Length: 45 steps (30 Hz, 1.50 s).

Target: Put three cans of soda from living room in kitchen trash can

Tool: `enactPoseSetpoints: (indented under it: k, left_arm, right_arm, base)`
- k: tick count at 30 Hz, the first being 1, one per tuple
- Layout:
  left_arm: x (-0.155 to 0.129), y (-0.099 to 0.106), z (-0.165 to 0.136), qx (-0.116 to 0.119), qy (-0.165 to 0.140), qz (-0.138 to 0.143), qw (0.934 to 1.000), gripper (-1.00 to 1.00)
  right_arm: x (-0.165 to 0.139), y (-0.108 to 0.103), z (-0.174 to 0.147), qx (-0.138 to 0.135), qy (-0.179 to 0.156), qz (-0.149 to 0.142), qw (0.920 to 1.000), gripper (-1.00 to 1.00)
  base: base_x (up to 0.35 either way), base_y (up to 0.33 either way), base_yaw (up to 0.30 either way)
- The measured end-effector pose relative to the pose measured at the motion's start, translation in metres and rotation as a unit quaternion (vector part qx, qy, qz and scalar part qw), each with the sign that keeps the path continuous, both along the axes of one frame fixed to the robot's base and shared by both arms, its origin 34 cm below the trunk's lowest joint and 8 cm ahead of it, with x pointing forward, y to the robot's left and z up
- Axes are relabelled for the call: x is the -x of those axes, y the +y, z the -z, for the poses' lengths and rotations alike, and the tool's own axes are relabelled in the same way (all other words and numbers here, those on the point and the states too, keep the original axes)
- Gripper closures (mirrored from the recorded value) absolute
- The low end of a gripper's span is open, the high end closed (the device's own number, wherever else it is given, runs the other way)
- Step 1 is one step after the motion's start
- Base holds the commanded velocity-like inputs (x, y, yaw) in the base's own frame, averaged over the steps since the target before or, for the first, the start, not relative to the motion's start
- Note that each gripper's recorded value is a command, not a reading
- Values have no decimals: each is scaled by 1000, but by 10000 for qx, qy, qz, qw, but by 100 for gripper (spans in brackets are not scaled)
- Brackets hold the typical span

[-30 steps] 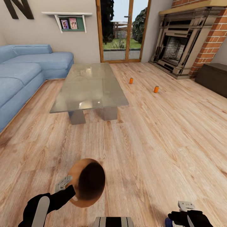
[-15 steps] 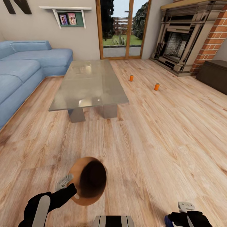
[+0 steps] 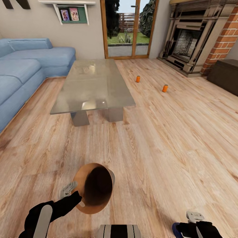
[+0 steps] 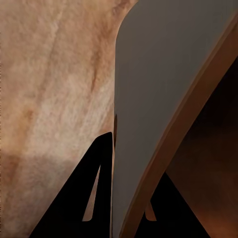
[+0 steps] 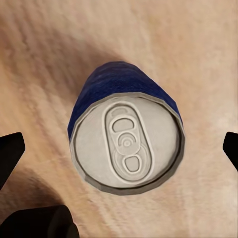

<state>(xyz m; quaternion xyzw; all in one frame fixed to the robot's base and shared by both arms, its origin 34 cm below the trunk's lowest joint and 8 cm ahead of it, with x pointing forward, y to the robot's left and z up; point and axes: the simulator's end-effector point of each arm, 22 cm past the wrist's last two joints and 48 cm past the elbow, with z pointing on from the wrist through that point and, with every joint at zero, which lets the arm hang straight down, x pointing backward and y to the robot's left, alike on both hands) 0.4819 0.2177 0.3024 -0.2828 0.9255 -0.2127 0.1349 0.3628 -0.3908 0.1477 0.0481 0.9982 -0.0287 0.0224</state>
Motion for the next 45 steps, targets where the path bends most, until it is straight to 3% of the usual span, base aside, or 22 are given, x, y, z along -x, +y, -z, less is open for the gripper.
enactPoseSetpoints:
  k: [45]
  left_arm:
    - [16, -1, 28, 13, 348, -7, 9994, 100]
  right_arm:
    - [14, 0, 18, 9, 276, -30, 9996, -100]
  base:
    - [0, 0, 0]
